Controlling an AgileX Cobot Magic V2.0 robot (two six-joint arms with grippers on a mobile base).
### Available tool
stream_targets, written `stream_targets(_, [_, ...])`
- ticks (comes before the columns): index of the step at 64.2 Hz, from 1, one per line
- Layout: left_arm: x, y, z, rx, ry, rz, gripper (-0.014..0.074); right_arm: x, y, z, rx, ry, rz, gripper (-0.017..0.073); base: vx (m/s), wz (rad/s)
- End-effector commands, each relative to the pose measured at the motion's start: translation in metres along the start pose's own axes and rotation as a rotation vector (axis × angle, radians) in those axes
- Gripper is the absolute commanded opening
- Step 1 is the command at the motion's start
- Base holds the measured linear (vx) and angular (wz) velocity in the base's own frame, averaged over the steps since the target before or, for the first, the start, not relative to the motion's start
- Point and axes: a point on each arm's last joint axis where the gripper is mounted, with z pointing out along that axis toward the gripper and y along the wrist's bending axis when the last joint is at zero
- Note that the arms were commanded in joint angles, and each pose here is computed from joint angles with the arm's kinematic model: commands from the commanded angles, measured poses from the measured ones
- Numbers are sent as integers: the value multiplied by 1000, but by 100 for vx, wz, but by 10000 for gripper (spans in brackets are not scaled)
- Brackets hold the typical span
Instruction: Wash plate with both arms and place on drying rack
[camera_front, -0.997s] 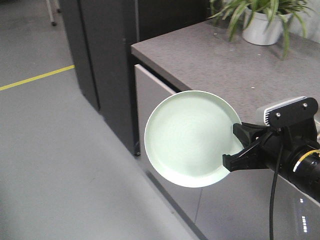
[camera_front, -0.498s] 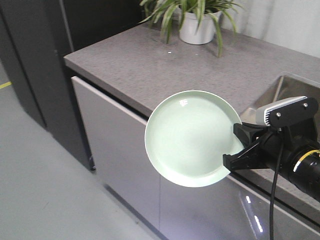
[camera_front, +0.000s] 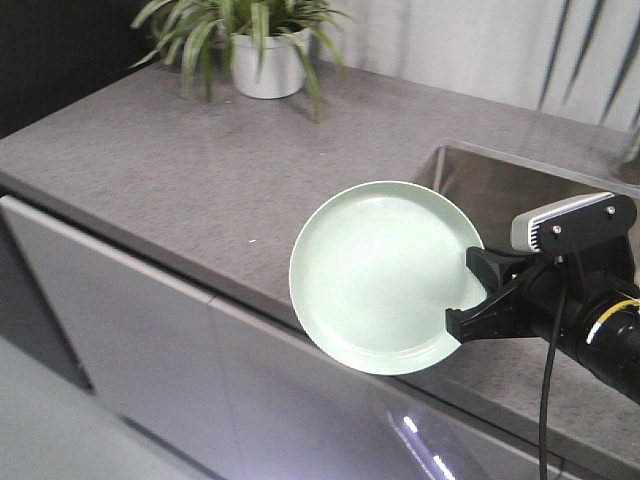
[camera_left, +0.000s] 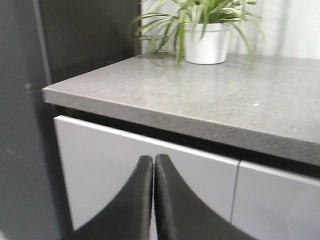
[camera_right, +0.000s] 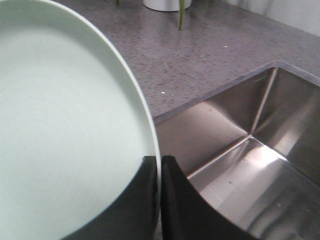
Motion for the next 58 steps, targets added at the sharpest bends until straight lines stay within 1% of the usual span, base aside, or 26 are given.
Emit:
stream_targets(1, [-2, 0, -1, 6, -73, -12, -2, -21, -1, -5, 3, -132, -9, -5, 12, -45])
stream_targets(32, [-2, 0, -1, 6, -73, -12, -2, -21, -1, -5, 3, -132, -9, -5, 11, -43])
stream_targets(58, [-2, 0, -1, 6, -73, -12, -2, -21, -1, -5, 3, -132, -9, -5, 9, -34])
